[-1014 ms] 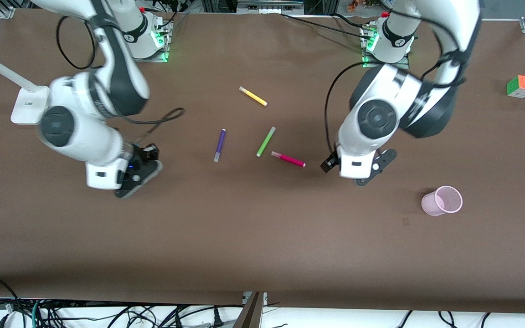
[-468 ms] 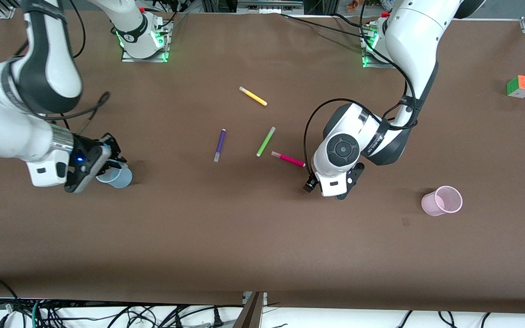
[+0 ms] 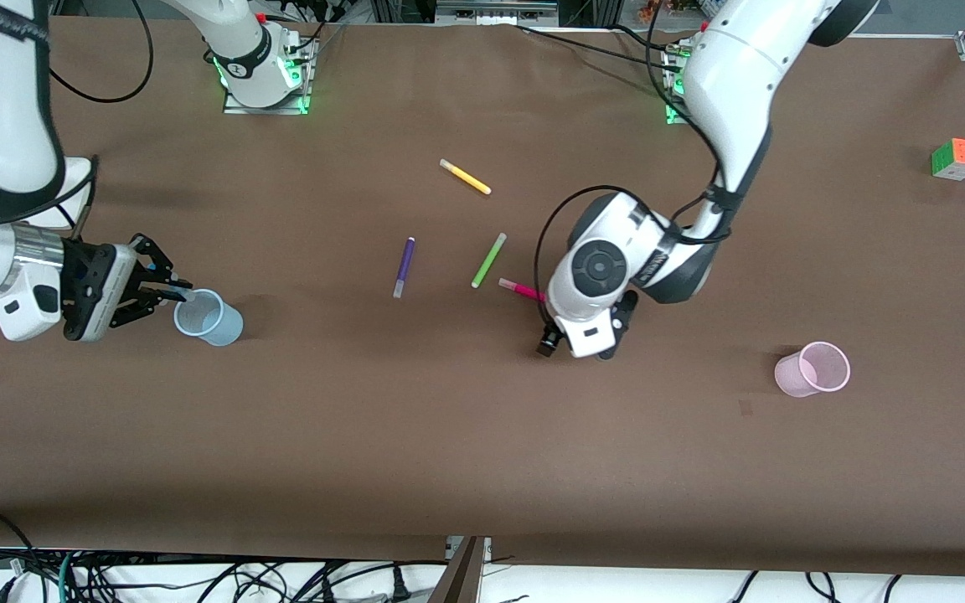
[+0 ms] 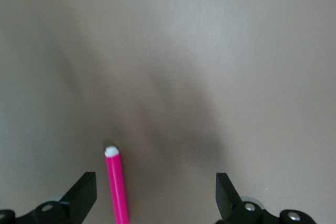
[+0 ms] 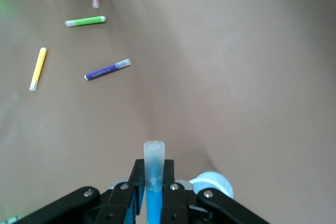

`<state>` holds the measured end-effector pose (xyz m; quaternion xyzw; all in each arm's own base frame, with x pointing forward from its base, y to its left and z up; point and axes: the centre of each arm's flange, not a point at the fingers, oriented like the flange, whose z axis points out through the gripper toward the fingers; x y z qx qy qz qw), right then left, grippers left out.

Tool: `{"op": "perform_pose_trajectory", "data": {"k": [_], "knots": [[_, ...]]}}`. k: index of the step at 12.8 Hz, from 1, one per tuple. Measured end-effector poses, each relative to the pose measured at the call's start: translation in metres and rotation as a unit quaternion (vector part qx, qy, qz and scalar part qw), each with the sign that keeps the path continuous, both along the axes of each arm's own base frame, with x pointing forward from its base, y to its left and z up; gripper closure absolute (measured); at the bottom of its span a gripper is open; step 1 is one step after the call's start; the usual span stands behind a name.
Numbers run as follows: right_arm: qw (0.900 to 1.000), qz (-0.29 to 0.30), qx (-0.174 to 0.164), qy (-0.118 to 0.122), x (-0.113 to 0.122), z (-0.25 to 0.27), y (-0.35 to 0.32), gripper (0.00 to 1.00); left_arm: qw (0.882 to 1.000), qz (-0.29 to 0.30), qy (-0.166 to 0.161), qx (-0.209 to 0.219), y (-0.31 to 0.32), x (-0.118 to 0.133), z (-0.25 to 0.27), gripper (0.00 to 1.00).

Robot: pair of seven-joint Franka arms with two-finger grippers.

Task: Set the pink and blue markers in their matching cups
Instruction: 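Carry the blue marker to the blue cup while the left gripper reaches the pink marker, then drop the blue marker into the blue cup while the left gripper grasps the pink marker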

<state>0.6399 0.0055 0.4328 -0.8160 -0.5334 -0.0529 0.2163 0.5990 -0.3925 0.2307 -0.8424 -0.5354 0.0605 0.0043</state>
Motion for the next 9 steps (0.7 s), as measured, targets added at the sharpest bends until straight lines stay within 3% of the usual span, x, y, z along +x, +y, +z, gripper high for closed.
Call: {"op": "perform_pose_trajectory", "data": {"k": [4,7,9], "knots": [[0.997,0.053,0.054,-0.014,0.008,-0.042,-0.007,0.83,1.000,-0.009,0.012,0.006,-0.018,-0.018,-0.022,0.00],[0.988,0.096,0.116,-0.028,0.010,-0.082,-0.018,0.83,0.999,-0.015,0.024,0.014,-0.019,-0.030,-0.035,0.00],[0.982,0.122,0.139,-0.035,0.008,-0.108,-0.036,0.83,1.000,-0.017,0.018,0.010,-0.022,-0.033,-0.038,0.01]]}}
